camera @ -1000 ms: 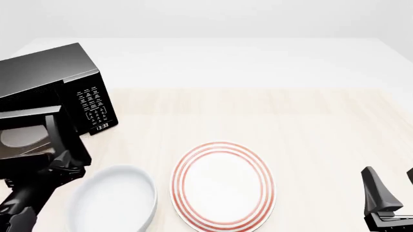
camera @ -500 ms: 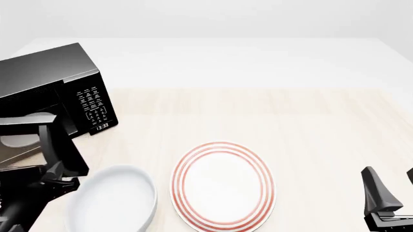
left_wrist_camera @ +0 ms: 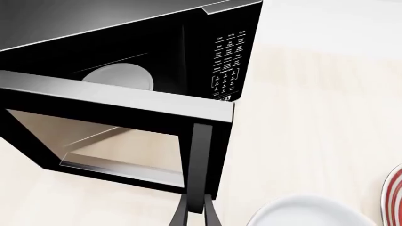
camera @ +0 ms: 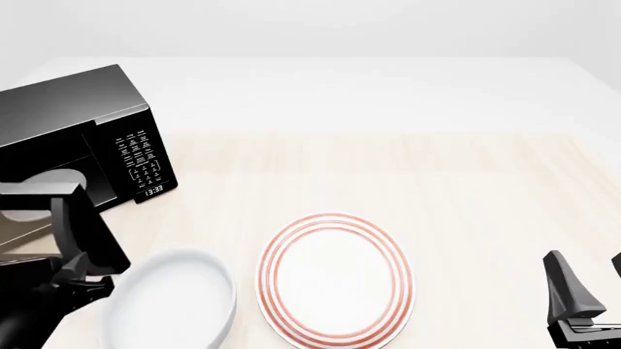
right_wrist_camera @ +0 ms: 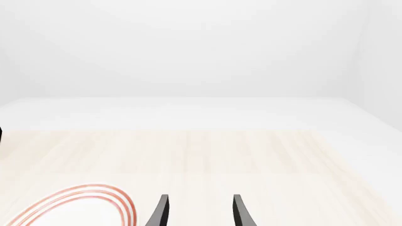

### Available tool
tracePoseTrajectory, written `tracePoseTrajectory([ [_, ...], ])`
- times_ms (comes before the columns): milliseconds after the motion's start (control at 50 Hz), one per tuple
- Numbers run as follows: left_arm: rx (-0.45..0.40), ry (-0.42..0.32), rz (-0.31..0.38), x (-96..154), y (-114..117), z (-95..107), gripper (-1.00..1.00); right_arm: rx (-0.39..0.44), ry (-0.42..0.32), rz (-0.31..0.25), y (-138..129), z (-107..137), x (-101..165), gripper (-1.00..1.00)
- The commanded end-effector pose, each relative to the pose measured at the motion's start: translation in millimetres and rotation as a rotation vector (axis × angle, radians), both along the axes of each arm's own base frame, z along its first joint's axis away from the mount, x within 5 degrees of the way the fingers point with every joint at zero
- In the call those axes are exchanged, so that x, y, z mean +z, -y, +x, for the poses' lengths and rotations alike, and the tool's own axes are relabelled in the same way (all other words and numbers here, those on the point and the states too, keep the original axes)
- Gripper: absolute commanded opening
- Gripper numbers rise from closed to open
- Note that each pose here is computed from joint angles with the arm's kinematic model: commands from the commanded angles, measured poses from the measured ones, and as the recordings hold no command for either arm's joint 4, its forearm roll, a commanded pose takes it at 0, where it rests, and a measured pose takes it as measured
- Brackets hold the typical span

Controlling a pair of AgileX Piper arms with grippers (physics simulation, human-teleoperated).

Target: Open the microwave.

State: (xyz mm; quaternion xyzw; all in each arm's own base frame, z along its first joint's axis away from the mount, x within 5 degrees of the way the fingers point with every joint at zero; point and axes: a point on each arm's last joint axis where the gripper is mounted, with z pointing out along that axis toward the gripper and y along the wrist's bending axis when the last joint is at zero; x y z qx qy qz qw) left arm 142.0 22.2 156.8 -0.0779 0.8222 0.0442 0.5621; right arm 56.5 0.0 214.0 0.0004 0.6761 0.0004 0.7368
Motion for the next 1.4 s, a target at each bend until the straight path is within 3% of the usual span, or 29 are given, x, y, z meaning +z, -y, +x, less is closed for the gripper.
tracePoseTrajectory([
  [20, -0.107, 0.317, 0.034, 37.0, 13.2, -2.0, -1.0, 0.0, 0.0, 0.0, 0.0, 0.0, 0.0, 1.0],
  [900, -0.098, 0.322, 0.02, 40.6, 12.9, -9.1, -1.0, 0.0, 0.0, 0.0, 0.0, 0.0, 0.0, 1.0],
  [920, -0.092, 0.322, 0.022, 40.5, 12.0, -9.3, 1.0, 0.0, 0.0, 0.0, 0.0, 0.0, 0.0, 1.0],
  [1400, -0.027, 0.328, 0.002, 43.6, 5.1, -16.1, 1.0, 0.0, 0.0, 0.0, 0.0, 0.0, 0.0, 1.0],
])
